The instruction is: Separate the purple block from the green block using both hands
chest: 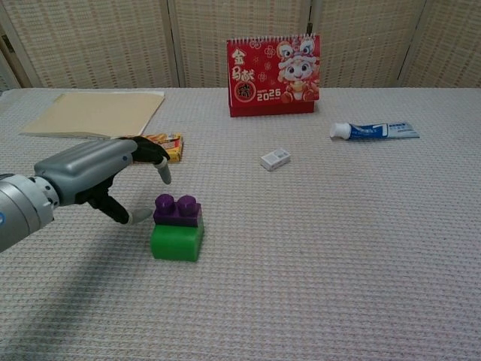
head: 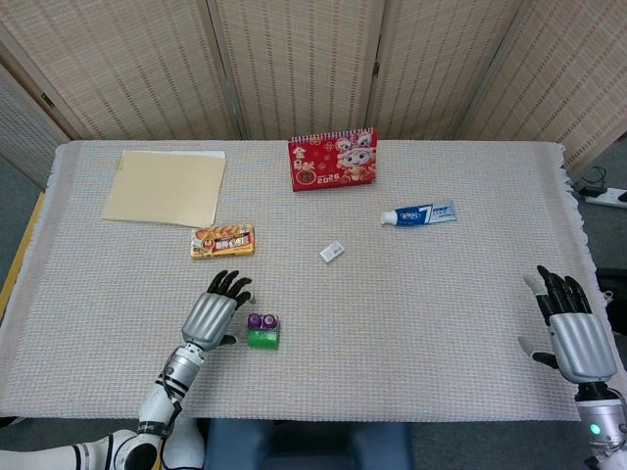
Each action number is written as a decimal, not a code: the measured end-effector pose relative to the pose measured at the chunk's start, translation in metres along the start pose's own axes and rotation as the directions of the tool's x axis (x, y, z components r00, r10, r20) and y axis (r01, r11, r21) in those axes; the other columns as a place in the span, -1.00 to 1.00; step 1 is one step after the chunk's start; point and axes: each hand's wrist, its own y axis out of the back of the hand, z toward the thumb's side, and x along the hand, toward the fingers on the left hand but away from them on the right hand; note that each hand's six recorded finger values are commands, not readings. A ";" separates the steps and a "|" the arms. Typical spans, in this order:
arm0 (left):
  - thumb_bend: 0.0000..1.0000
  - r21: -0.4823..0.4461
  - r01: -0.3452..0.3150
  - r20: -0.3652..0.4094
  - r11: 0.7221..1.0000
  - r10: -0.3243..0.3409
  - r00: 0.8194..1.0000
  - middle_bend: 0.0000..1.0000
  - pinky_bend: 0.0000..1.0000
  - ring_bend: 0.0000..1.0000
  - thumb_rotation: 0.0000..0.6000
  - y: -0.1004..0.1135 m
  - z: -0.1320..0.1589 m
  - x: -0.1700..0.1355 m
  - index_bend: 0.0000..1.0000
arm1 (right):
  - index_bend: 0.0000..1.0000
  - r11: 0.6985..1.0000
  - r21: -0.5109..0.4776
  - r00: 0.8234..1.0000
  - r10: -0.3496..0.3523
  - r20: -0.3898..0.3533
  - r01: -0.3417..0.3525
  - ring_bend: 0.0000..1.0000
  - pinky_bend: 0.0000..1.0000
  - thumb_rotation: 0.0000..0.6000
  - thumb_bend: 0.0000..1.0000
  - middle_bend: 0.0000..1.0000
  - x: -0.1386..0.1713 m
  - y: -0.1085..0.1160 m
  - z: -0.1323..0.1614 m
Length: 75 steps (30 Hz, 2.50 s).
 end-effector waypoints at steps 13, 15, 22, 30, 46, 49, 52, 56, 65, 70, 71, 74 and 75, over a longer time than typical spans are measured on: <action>-0.22 -0.060 0.069 -0.015 0.996 -0.070 0.997 -0.68 -0.89 -0.93 1.00 -0.011 -0.001 0.004 -0.33 | -1.00 1.000 0.004 1.000 -0.007 0.004 0.007 -1.00 -1.00 1.00 -0.45 -1.00 -0.001 -0.001 0.000; -0.22 -0.060 0.075 -0.010 0.995 -0.076 0.997 -0.70 -0.90 -0.93 1.00 -0.012 0.001 0.003 -0.36 | -1.00 1.000 0.006 1.000 -0.004 0.005 0.004 -1.00 -1.00 1.00 -0.45 -1.00 -0.002 -0.002 0.000; -0.23 -0.070 0.086 0.011 0.994 -0.085 0.996 -0.70 -0.90 -0.93 1.00 -0.014 0.010 0.004 -0.37 | -1.00 1.000 0.005 1.000 -0.002 0.009 0.002 -1.00 -1.00 1.00 -0.45 -1.00 -0.002 -0.003 0.000; -0.22 -0.079 0.087 0.019 0.993 -0.086 0.996 -0.70 -0.90 -0.93 1.00 -0.018 0.020 0.005 -0.34 | -1.00 1.000 0.001 1.000 -0.004 0.002 0.004 -1.00 -1.00 1.00 -0.45 -1.00 -0.001 -0.001 0.001; -0.05 -0.111 0.111 0.005 0.988 -0.111 0.994 -0.70 -1.00 -0.94 1.00 -0.022 0.016 0.012 -0.01 | -1.00 1.000 0.006 1.000 0.000 0.009 0.000 -1.00 -1.00 1.00 -0.45 -1.00 -0.002 -0.003 -0.001; 0.02 -0.138 0.113 0.008 0.984 -0.113 0.994 -0.69 -1.00 -0.95 1.00 -0.022 0.016 0.012 0.09 | -1.00 1.000 0.011 1.000 0.006 0.007 -0.006 -1.00 -1.00 1.00 -0.45 -1.00 -0.002 -0.005 0.000; 0.06 -0.174 0.116 0.023 0.978 -0.114 0.993 -0.64 -1.00 -0.95 1.00 -0.022 0.018 0.010 0.17 | -1.00 1.000 0.013 1.000 0.011 0.007 -0.011 -1.00 -1.00 1.00 -0.45 -1.00 -0.003 -0.007 0.001; 0.07 -0.278 0.149 0.059 0.949 -0.138 0.989 -0.61 -1.00 -0.97 1.00 -0.023 0.023 0.005 0.30 | -1.00 0.999 -0.003 0.999 0.038 -0.007 -0.038 -1.00 -1.00 1.00 -0.45 -1.00 -0.008 -0.014 0.003; 0.07 -0.431 0.180 0.138 0.884 -0.132 0.982 -0.61 -1.00 -1.00 1.00 -0.004 0.029 -0.006 0.36 | -1.00 0.958 -0.217 0.978 0.164 -0.131 -0.190 -1.00 -1.00 1.00 -0.45 -1.00 -0.029 -0.048 0.024; 0.07 -0.461 0.105 0.133 0.881 -0.049 0.990 -0.61 -1.00 -1.00 1.00 0.016 0.025 -0.003 0.37 | -1.00 0.875 -0.395 0.952 0.198 -0.234 -0.279 -1.00 -1.00 1.00 -0.45 -1.00 -0.040 -0.071 0.050; 0.07 -0.466 0.085 0.127 0.881 -0.028 0.992 -0.61 -1.00 -1.00 1.00 0.021 0.024 -0.001 0.37 | -1.00 0.843 -0.446 0.945 0.201 -0.257 -0.300 -1.00 -1.00 1.00 -0.45 -1.00 -0.042 -0.076 0.057; 0.07 -0.475 0.048 0.117 0.879 0.008 0.993 -0.61 -1.00 -1.00 1.00 0.029 0.021 0.002 0.36 | -1.00 0.734 -0.578 0.928 0.207 -0.309 -0.356 -1.00 -1.00 1.00 -0.45 -1.00 -0.047 -0.090 0.077; 0.07 -0.476 0.040 0.116 0.879 0.017 0.993 -0.61 -1.00 -1.00 1.00 0.030 0.021 0.002 0.36 | -1.00 0.694 -0.615 0.923 0.208 -0.325 -0.373 -1.00 -1.00 1.00 -0.45 -1.00 -0.048 -0.093 0.083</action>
